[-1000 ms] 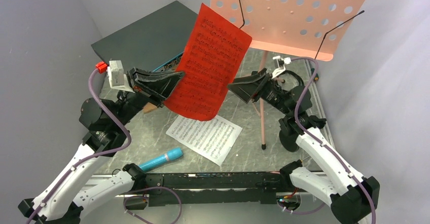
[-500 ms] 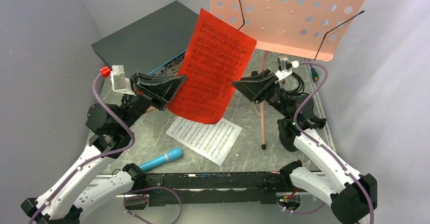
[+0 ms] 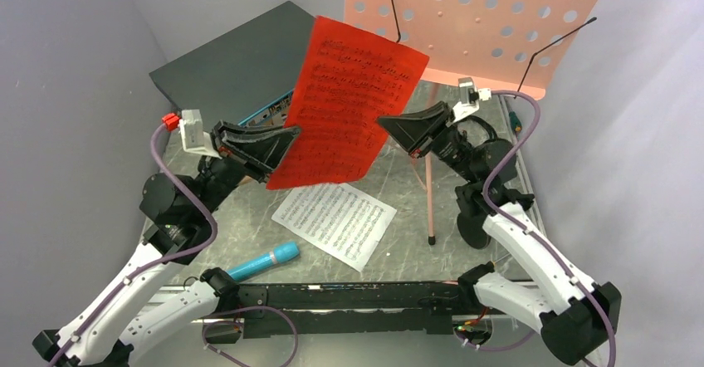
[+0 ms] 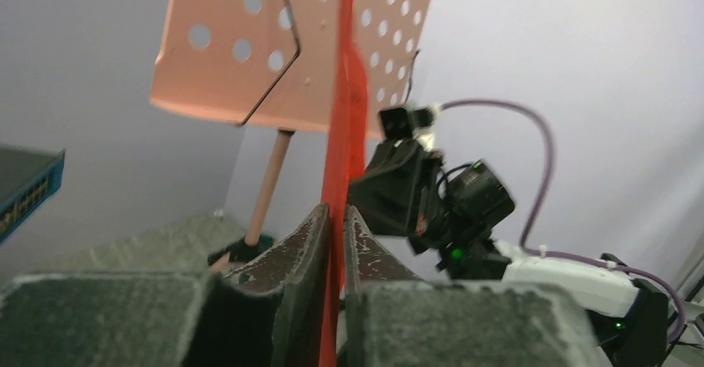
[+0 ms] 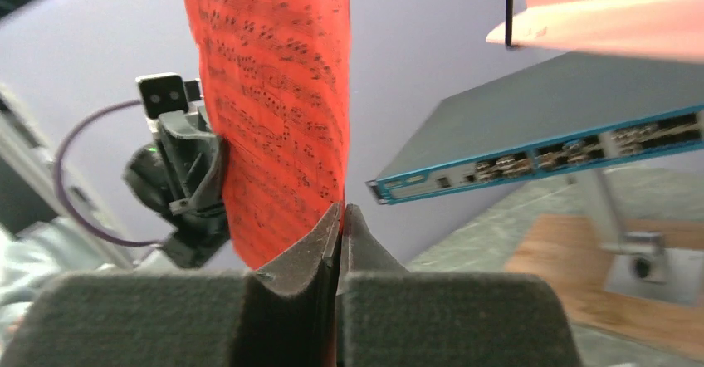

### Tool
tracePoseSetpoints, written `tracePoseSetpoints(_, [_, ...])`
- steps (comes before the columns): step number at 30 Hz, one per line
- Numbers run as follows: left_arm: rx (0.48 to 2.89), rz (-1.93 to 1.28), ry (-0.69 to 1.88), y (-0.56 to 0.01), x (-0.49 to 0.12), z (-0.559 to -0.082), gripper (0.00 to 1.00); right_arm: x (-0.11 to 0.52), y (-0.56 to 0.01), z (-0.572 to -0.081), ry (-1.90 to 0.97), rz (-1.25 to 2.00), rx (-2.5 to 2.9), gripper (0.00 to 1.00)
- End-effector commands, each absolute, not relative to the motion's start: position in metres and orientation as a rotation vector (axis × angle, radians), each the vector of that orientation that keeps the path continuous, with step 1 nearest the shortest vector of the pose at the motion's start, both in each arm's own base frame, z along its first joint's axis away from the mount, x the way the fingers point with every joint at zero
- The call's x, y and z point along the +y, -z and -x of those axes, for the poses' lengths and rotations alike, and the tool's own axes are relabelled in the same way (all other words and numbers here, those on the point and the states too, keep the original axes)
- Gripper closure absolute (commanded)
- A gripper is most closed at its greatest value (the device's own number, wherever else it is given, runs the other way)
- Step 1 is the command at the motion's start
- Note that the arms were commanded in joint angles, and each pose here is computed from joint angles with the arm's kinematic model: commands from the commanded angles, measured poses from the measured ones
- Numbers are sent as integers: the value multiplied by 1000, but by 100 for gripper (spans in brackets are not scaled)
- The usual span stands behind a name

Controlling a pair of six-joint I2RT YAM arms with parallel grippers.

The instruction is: Set up the instrument practice props

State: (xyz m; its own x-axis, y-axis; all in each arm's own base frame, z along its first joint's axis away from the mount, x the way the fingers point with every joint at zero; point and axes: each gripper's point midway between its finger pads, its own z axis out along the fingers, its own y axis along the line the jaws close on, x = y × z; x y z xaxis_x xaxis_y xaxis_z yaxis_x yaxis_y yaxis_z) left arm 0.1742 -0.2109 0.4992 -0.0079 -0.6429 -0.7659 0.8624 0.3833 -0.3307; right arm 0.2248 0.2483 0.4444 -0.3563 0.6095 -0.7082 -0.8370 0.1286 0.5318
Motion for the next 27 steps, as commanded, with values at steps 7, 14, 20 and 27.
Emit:
tracePoseSetpoints(7, [1444,-117,888,-433,-186,-222,1,193,-518,-243,-837,363,1172,100])
tracePoseSetpoints(14, [1591,-64,709,-411,-172,-242,1,144,-543,-267,-502,251,1268,100])
tracePoseSetpoints(20, [1654,-140,725,-412,-195,-253,0,103,-566,-281,-287,112,1308,100])
tracePoseSetpoints(27, [1486,-471,975,-450,-252,-231,1,158,-568,-261,-534,357,1300,100])
